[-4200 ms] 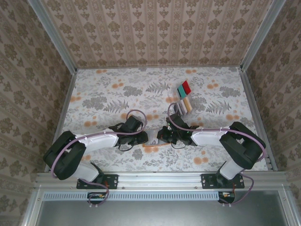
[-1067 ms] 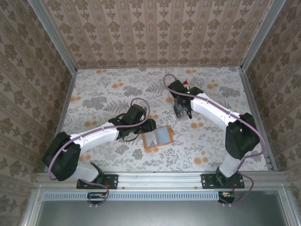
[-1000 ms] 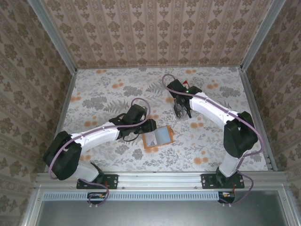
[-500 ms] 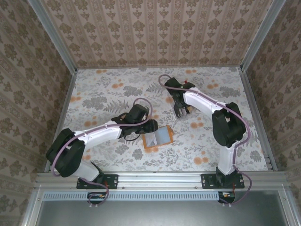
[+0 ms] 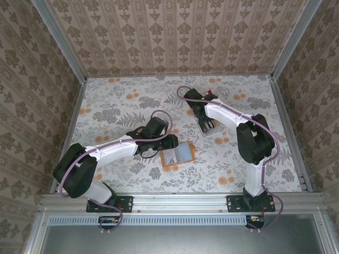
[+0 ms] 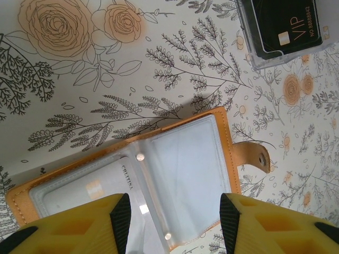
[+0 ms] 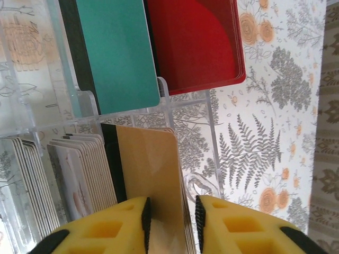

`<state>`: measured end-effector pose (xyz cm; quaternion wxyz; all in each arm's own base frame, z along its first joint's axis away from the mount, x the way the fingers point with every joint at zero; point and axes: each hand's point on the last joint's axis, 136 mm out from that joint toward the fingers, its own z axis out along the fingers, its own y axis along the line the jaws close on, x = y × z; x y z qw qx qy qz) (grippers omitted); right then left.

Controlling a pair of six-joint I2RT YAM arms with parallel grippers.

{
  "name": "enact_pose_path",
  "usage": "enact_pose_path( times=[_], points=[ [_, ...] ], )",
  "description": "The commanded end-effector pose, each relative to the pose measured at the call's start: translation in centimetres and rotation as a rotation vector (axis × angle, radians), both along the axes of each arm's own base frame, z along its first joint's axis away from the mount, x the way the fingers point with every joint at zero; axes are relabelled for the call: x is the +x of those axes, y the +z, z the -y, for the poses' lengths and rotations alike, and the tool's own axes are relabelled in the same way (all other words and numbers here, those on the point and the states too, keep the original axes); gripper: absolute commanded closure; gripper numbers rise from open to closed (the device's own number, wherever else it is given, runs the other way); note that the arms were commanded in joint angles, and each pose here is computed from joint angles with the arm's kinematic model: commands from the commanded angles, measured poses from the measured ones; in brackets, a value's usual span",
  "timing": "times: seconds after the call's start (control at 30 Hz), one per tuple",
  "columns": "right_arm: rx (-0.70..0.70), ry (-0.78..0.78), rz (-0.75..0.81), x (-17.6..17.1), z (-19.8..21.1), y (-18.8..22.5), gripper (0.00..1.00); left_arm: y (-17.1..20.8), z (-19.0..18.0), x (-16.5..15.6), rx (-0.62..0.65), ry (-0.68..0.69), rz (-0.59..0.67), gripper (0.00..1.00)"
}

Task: Put the credit cards into the card holder
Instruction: Pick up the credit card from the storage box.

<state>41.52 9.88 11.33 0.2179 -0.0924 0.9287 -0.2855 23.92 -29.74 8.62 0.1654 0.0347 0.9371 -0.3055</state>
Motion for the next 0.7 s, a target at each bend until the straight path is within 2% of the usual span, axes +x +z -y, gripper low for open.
enact_pose_path(
  times=[0.0, 0.1, 0.4, 0.47, 0.67],
  points=[
    [-0.065, -0.004, 0.018, 0.0, 1.2, 1.5, 0.75, 0.8, 0.8, 0.4, -0.016, -0.022, 0.019, 0.49],
    [-0.066, -0.001, 0.011, -0.2, 1.2, 1.4, 0.80, 0.7, 0.7, 0.3, -0.014, -0.020, 0.016, 0.49],
    [-0.054, 0.002, 0.031, -0.2, 1.2, 2.3, 0.84, 0.5, 0.6, 0.2, -0.010, -0.019, 0.013, 0.49],
    [-0.036, 0.005, 0.033, -0.3, 1.1, 2.6, 0.87, 0.5, 0.6, 0.3, -0.012, -0.020, 0.013, 0.49],
    [0.036, 0.012, 0.015, -0.9, 0.4, 2.6, 0.88, 0.5, 0.6, 0.2, -0.011, -0.018, 0.010, 0.49]
  ],
)
